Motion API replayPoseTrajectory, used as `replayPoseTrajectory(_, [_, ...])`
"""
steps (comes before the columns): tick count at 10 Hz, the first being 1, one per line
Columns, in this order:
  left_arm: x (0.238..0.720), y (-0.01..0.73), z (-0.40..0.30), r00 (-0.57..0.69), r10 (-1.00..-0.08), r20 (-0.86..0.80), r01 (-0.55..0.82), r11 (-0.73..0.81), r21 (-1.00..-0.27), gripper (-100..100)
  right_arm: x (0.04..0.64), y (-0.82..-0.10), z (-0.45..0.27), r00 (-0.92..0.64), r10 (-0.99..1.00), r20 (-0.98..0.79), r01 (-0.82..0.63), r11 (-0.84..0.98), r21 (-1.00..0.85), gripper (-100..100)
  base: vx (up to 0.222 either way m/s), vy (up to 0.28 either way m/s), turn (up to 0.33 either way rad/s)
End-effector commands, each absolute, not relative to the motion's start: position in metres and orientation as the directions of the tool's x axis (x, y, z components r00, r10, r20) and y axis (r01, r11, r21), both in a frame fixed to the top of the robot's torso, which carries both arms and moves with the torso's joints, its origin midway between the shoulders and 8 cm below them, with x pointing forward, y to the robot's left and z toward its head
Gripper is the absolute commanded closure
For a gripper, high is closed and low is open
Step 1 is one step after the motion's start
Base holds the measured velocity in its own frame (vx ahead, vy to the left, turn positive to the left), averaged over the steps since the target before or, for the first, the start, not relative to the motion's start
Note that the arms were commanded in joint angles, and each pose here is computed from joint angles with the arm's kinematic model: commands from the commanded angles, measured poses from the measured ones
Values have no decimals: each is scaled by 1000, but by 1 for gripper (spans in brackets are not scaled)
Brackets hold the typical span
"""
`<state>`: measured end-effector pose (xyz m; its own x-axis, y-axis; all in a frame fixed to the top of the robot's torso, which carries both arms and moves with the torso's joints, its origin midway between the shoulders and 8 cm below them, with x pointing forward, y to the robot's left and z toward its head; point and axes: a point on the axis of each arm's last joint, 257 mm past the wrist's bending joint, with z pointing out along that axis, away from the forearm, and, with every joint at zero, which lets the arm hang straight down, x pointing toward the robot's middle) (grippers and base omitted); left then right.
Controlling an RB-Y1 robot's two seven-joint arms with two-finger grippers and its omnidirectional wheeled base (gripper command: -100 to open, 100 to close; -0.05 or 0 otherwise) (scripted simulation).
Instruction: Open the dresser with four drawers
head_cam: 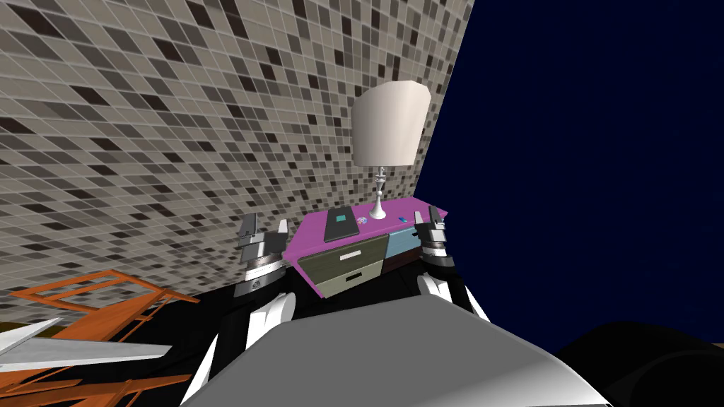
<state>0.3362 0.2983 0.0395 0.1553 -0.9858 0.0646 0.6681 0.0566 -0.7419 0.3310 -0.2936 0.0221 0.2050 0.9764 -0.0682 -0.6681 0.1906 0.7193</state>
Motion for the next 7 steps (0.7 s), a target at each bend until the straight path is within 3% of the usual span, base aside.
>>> replayPoseTrajectory(1, [336,298,40,155,-986,65,668,57,-742,0,331,-294,22,205,976,-68,-668,191,719,0,0,0,0])
replayPoseTrajectory(7, [336,298,40,155,-986,65,668,57,-742,0,331,-294,22,205,976,-68,-668,191,719,0,0,0,0])
